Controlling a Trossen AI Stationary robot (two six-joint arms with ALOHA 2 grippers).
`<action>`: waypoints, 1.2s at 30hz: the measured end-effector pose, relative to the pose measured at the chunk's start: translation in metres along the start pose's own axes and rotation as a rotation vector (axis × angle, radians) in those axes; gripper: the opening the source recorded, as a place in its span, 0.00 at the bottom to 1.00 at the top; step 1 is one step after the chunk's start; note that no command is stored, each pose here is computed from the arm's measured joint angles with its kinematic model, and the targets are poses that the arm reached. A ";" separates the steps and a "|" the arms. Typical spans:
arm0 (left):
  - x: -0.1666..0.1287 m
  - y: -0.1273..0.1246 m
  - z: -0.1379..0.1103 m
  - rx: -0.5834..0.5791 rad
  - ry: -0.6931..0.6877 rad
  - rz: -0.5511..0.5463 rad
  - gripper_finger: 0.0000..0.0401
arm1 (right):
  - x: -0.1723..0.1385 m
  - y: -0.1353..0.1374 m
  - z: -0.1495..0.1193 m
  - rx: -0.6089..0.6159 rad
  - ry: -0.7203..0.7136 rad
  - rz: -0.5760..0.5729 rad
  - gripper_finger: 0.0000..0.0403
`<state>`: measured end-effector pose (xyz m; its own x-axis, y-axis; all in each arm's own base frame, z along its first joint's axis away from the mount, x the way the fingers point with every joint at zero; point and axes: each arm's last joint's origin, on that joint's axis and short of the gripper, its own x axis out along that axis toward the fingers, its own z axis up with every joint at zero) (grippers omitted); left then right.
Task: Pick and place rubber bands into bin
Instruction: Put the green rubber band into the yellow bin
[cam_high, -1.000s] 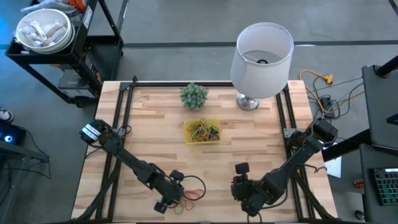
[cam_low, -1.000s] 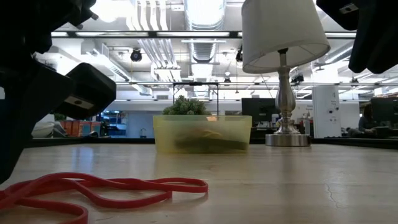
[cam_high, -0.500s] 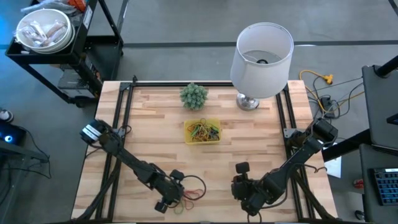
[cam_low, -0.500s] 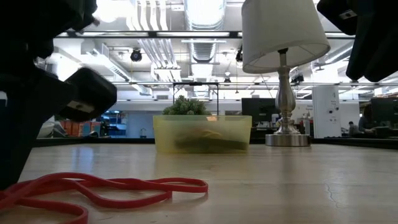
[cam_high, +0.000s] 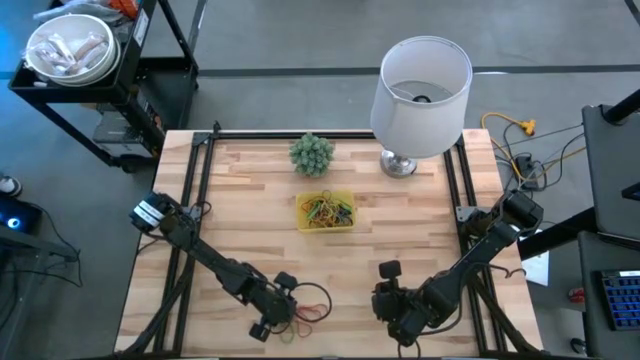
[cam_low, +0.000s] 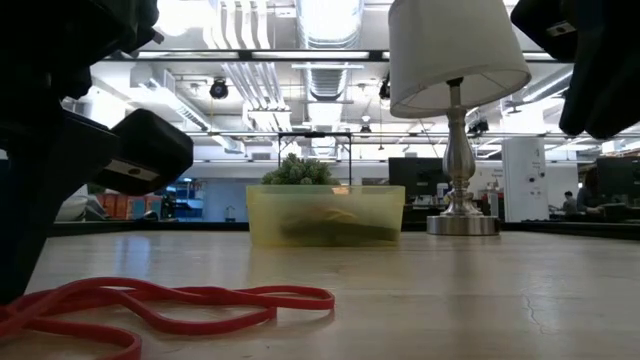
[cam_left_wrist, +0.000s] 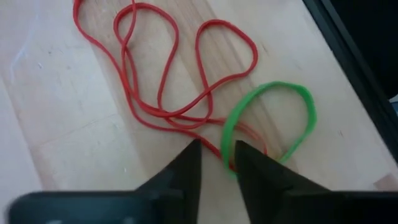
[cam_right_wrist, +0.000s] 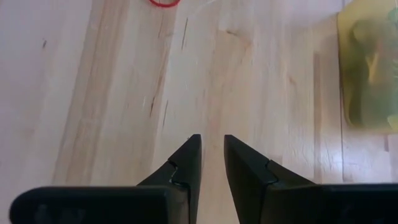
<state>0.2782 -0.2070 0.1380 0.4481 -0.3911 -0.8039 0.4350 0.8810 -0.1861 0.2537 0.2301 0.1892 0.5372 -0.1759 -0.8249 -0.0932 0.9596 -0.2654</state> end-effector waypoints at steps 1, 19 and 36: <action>0.000 0.000 0.000 0.007 0.001 0.003 0.16 | 0.001 0.000 -0.001 -0.002 0.002 -0.001 0.16; -0.015 0.000 0.005 0.088 -0.026 0.075 0.00 | 0.010 0.000 -0.012 -0.005 0.008 -0.004 0.16; -0.087 0.040 0.044 0.299 -0.280 0.838 0.00 | 0.010 0.000 -0.011 -0.006 0.004 -0.001 0.15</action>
<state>0.2911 -0.1501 0.2253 0.8619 0.2572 -0.4369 0.0499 0.8145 0.5780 0.2498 0.2261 0.1758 0.5338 -0.1780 -0.8267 -0.0976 0.9581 -0.2693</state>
